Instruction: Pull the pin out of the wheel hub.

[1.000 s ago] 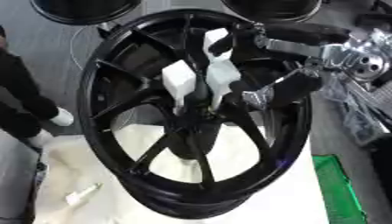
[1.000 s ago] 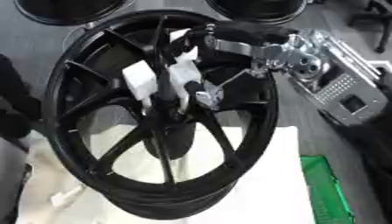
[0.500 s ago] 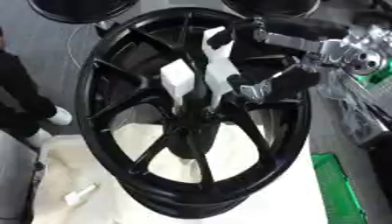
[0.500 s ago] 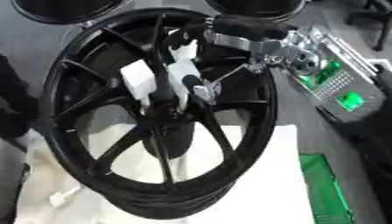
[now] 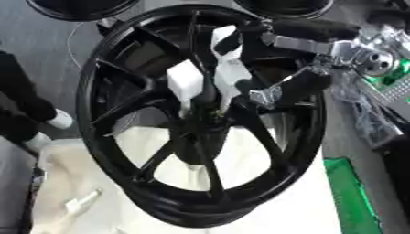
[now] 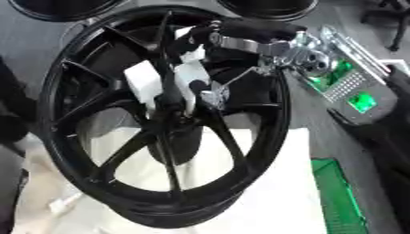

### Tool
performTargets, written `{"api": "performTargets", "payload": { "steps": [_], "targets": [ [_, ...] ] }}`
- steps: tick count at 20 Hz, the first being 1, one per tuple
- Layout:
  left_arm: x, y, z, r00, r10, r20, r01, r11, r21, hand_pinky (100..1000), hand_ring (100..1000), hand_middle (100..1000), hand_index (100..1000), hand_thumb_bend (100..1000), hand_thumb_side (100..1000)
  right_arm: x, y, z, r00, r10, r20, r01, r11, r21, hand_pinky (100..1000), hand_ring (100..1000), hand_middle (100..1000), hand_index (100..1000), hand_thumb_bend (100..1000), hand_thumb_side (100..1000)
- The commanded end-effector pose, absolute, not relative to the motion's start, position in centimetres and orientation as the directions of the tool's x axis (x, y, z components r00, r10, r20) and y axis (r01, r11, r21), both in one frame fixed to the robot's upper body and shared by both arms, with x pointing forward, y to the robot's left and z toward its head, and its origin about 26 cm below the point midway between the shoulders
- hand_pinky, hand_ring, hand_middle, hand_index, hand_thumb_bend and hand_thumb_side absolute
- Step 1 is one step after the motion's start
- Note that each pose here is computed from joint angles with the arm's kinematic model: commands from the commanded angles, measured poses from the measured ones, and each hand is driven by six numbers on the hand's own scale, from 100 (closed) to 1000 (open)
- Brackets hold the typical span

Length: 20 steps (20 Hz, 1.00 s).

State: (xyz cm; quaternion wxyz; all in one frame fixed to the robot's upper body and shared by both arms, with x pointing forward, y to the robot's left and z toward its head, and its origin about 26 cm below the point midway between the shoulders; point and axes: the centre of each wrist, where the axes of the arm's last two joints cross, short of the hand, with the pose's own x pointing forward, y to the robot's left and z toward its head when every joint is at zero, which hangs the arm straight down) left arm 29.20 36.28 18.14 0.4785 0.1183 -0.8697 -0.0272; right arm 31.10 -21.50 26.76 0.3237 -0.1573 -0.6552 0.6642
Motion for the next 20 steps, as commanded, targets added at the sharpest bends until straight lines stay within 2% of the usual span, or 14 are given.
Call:
{"api": "performTargets", "payload": {
  "steps": [1,20],
  "targets": [
    [28.97,36.4,19.04,-0.535,-0.248,0.808,-0.186,0.967,0.174,587,753,743,755,100,750,31.18,-22.3,27.64,-0.731,0.659,0.179,-0.189,0.056,-0.98,872,894,828,917,100,305],
    [28.95,36.37,19.1,-0.538,-0.249,0.805,-0.187,0.967,0.174,587,743,738,755,100,752,32.09,-22.56,26.72,-0.713,0.683,0.158,-0.204,0.013,-0.979,867,867,802,908,100,326]
  ]
}}
